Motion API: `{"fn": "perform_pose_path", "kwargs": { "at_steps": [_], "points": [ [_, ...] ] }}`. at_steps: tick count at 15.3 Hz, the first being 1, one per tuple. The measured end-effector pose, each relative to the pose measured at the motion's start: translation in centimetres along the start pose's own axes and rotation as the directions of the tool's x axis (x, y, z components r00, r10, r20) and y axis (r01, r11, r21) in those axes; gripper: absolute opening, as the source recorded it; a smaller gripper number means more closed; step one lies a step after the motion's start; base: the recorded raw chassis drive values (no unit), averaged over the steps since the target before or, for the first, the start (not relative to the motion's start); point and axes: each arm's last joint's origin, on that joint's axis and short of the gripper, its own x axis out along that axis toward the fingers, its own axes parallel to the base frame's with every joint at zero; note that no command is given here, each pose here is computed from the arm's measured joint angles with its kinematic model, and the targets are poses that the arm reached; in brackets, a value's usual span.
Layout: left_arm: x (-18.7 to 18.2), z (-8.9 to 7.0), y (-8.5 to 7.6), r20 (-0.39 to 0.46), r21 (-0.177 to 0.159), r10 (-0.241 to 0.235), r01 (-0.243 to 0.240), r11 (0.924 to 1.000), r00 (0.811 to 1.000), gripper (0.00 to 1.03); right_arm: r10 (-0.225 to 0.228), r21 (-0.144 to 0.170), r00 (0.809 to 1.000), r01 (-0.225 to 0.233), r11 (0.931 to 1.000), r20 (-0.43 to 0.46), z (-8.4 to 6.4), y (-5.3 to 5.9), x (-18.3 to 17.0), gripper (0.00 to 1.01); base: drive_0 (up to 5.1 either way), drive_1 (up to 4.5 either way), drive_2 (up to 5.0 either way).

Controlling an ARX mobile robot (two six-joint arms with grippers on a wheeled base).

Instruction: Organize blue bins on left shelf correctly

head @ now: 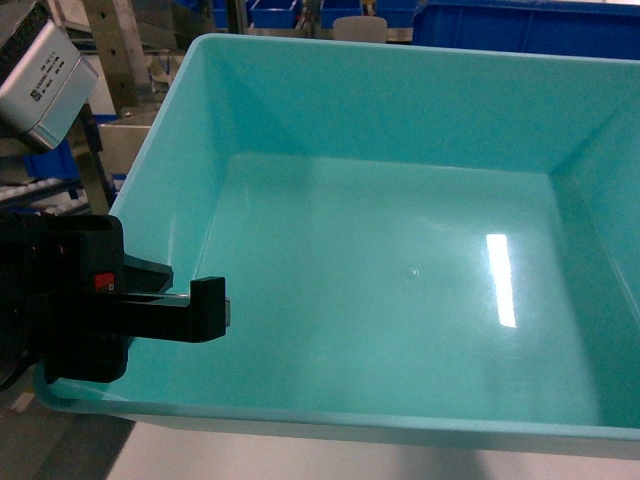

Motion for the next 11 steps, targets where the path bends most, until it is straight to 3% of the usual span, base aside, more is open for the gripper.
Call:
{"fn": "perform_pose_path", "kwargs": {
  "at_steps": [11],
  "points": [
    [0.01, -0.02, 0.0, -0.002, 0.001, 0.0, 0.0, 1.0, 1.0, 0.02, 0.0, 0.0, 1.0, 0.0, 1.0, -0.003, -0.03, 0.0, 0.0, 0.08, -5.0, 2.46, 2.5]
  ]
}}
